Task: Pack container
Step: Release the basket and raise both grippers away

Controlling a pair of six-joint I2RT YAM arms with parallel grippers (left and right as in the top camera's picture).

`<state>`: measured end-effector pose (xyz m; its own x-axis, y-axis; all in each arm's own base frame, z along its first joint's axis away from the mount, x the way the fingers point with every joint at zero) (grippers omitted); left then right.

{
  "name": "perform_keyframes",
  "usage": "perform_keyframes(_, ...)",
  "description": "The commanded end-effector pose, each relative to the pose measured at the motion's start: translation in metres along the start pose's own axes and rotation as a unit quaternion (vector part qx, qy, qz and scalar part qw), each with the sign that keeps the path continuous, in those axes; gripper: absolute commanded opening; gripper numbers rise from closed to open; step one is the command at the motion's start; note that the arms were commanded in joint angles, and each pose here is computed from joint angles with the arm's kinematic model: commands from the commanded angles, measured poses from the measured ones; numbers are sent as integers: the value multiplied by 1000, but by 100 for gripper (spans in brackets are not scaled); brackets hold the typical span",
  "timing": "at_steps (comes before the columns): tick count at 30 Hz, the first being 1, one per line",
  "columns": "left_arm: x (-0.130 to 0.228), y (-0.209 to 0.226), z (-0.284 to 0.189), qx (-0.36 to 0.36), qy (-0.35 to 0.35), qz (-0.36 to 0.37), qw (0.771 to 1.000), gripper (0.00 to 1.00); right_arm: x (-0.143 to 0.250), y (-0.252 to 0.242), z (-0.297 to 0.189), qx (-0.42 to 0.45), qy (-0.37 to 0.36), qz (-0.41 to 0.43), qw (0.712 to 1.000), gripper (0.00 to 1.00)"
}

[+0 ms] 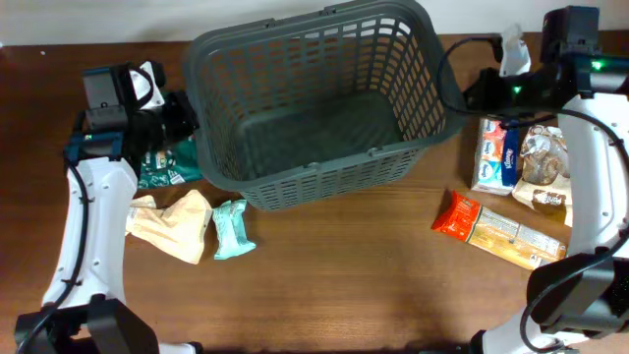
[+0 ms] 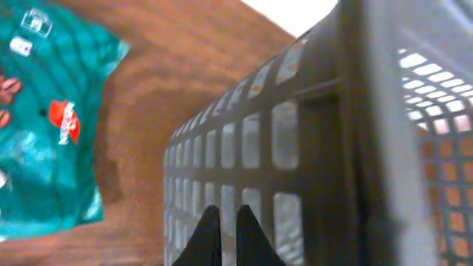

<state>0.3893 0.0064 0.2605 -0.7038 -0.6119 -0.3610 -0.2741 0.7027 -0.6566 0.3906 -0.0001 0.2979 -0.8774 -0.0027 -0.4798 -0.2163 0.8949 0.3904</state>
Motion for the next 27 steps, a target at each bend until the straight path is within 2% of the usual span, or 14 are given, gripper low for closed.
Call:
perform_keyframes(1,-1,-2,4,18,2,-9,1000,2,5,8,4,-15,15,0,1000,4)
perform_keyframes(15,-23,-24,1,83,-52,7,995,7,14,24,8,-51,42,-12,998,4)
perform_keyframes(27,-26,-24,0,80,-62,8,995,8,20,38,12,-58,62,-23,996,4)
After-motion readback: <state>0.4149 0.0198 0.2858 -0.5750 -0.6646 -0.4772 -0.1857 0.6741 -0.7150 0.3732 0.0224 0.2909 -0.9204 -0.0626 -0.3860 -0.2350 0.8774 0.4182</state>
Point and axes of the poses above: each gripper's point midway between its finger pads, its own z axis out along the fingers, its own y axis along the line the jaws close on, x = y × z, the point moved 7 cm from there along -z, back along the fingers, and after that the axes turned 11 degrees about -z, right-handed, at the moved point
